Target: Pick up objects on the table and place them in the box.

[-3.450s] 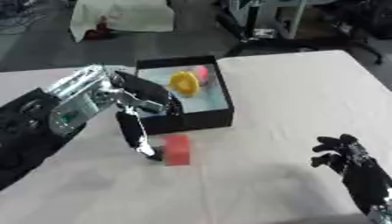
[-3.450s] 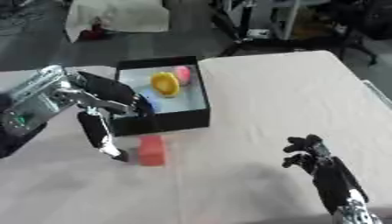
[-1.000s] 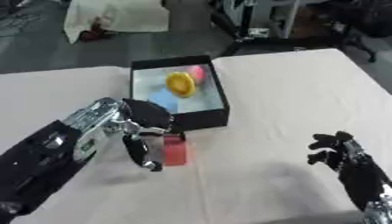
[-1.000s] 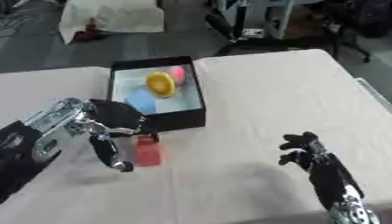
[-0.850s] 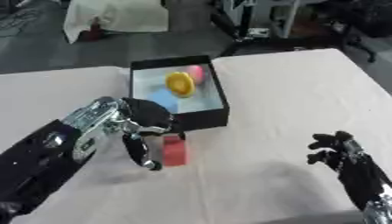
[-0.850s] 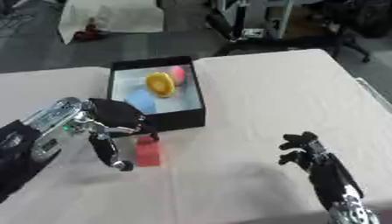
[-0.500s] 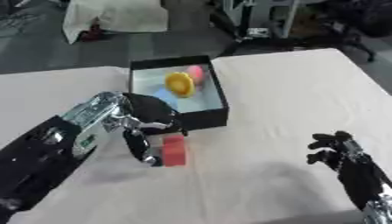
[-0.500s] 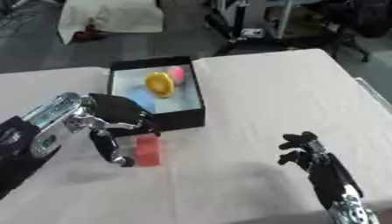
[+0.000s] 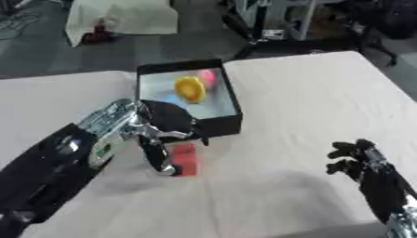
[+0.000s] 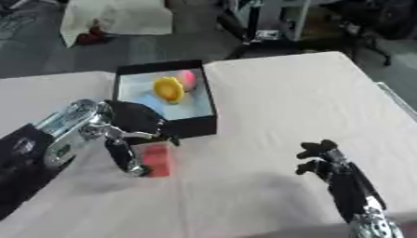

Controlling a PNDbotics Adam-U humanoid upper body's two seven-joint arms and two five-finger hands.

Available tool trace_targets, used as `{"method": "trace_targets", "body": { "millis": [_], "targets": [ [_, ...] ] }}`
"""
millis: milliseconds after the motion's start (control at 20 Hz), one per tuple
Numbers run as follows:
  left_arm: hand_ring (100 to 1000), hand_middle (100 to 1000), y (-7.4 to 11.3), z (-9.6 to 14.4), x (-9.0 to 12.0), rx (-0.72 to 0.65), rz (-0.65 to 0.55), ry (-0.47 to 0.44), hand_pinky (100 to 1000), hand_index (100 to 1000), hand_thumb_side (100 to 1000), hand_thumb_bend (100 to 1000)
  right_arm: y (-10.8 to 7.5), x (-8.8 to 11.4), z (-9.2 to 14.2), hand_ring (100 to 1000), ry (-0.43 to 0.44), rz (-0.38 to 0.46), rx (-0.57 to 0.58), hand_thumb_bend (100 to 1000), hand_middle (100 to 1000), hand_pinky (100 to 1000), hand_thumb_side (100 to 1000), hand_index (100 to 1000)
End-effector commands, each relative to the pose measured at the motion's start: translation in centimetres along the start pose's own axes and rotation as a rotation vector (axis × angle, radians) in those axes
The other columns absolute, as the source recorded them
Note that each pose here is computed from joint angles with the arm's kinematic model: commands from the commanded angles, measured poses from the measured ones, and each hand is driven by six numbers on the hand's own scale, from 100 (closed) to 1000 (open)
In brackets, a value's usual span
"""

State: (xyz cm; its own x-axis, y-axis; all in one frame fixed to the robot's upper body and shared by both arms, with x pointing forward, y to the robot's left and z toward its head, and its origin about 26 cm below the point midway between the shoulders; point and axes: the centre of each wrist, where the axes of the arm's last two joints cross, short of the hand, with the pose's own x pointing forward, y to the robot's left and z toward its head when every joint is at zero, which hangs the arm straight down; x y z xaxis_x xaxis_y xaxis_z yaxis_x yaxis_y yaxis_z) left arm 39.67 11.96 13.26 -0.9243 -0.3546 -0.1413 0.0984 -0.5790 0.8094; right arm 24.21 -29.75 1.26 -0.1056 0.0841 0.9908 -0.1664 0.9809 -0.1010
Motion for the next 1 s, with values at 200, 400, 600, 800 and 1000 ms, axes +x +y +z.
{"method": "trace_targets", "body": {
  "millis": [200,400,600,800,1000],
  "targets": [
    [745,836,0.1,0.0,-0.6,-0.032,-0.026,-0.010,575,914,331,321,-0.3,0.6,-0.3,516,-0.020,0.008,0.007,100,602,748,1000,761],
    [764,845,-1.0,-0.4,-1.1,-0.046,0.015,-0.004,582,929,338,313,-0.3,0.6,-0.3,516,-0.022,0.008,0.007,100,601,748,1000,761],
    [773,849,-2.0,-0.7,-1.4,-0.064,0.061,-0.005,580,936,336,310,-0.3,0.6,-0.3,516,-0.022,0.007,0.008,100,601,748,1000,761],
    [762,834,-2.4,-0.8,-1.6,-0.066,0.077,-0.004,569,929,254,237,-0.3,0.6,-0.3,516,-0.022,0.008,0.007,100,601,748,1000,761],
    [621,710,-2.1,-0.6,-1.8,-0.030,0.077,0.009,439,836,140,100,-0.3,0.6,-0.3,515,-0.021,0.008,0.007,100,601,748,1000,761]
  ]
}}
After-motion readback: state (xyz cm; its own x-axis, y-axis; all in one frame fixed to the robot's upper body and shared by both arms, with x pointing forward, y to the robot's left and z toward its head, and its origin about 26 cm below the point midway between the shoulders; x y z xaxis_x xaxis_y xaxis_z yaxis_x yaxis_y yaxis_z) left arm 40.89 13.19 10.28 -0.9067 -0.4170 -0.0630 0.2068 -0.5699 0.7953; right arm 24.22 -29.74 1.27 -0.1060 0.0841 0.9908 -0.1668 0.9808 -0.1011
